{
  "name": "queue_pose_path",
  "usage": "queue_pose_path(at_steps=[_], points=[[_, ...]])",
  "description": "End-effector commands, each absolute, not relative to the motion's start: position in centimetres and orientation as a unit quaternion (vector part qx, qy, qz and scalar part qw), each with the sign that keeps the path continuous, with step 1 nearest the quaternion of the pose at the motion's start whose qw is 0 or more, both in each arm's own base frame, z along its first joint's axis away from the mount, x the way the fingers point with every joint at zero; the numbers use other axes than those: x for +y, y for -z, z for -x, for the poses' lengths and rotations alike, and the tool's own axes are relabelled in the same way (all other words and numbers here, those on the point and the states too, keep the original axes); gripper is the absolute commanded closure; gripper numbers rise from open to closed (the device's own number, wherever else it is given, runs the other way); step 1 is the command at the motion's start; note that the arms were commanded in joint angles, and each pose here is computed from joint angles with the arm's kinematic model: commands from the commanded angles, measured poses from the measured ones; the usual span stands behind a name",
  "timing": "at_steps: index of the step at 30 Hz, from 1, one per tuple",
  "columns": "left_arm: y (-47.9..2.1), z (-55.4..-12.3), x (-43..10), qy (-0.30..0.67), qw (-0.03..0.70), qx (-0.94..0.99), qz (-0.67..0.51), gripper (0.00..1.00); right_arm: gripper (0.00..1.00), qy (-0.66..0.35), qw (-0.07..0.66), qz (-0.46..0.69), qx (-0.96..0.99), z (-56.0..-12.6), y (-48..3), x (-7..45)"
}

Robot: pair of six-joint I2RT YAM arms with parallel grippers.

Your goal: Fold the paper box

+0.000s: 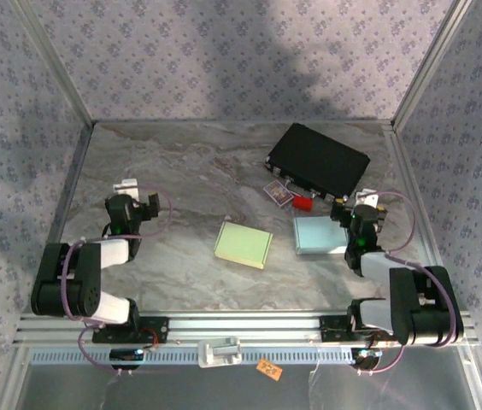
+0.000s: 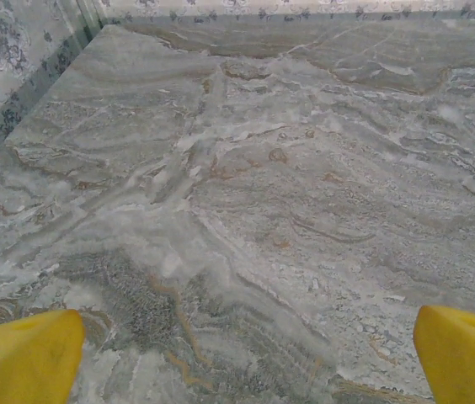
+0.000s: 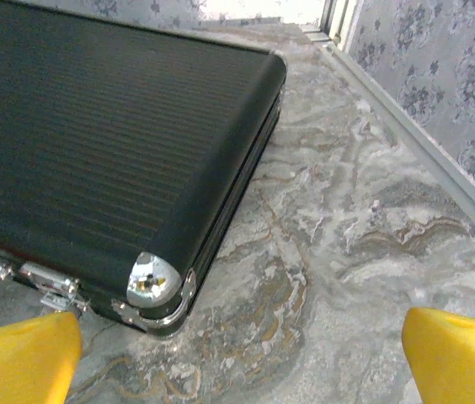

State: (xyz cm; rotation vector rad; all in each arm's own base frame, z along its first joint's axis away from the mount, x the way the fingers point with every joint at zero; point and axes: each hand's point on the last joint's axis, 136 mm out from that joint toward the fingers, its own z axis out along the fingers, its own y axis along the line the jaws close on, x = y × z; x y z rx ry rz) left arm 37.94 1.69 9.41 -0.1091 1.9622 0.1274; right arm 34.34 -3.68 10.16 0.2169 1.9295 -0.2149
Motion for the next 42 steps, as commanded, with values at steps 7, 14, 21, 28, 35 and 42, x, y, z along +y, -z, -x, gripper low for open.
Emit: queue_pose_path(at_steps=[7,14,21,28,35,42], points=[[-9.3,-38.9,2.6,-0.066,0.575,0.813,0.065,0.0,0.01,0.092,0.591,-0.089,0.796,-35.4,-12.1,-4.9],[-9.2,-39.3,3.2,-0.063,0.564,0.82,0.079,0.0,0.01,0.082,0.59,-0.082,0.799,-35.5,-12.1,-4.6],[-9.1,-39.3,3.2,-0.063,0.562,0.821,0.079,0.0,0.01,0.091,0.603,-0.135,0.781,-34.0,-12.8,-6.5],[-9.2,-39.3,3.2,-0.063,0.563,0.82,0.08,0.0,0.01,0.081,0.605,-0.124,0.782,-34.5,-12.0,-6.2],[-9.1,-39.3,3.3,-0.063,0.562,0.821,0.08,0.0,0.01,0.088,0.609,-0.072,0.785,-35.4,-11.6,-3.8],[-9.1,-39.3,3.2,-0.063,0.562,0.821,0.079,0.0,0.01,0.082,0.615,-0.057,0.782,-35.8,-10.3,-3.2]])
